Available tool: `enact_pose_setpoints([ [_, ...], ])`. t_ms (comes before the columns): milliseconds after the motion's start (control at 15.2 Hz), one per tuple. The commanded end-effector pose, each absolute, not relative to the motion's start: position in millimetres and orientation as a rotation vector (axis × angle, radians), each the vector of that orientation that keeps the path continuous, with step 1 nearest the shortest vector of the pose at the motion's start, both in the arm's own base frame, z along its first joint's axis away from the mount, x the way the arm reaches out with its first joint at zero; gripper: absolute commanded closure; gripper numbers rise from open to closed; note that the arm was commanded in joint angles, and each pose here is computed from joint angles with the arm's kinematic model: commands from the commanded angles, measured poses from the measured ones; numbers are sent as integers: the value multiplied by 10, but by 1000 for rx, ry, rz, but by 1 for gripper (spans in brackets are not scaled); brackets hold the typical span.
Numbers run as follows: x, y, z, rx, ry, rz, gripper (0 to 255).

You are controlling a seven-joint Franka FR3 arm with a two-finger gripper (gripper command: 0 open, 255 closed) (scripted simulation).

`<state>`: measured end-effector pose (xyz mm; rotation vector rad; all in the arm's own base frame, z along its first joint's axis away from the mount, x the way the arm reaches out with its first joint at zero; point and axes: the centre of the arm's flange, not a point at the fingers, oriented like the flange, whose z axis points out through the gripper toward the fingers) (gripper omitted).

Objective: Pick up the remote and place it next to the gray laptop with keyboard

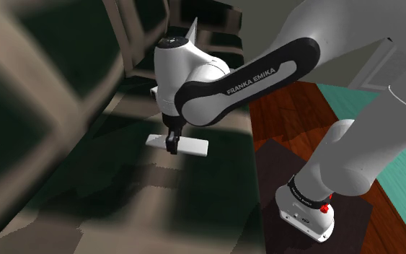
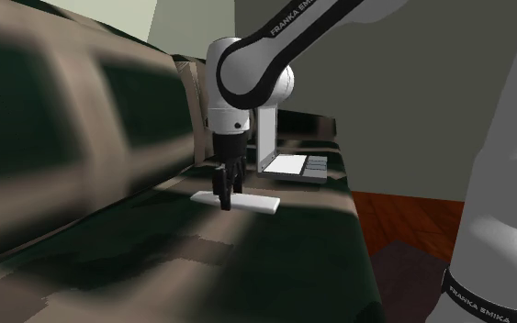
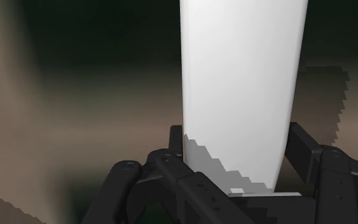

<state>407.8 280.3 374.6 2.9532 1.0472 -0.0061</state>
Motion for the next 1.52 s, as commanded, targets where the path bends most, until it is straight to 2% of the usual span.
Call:
enact_pose_setpoints([
  [0,4081,2805,3855,2953,1047,-7,255],
  [1452,4081,2805,5017,2953,1047,-7,255],
])
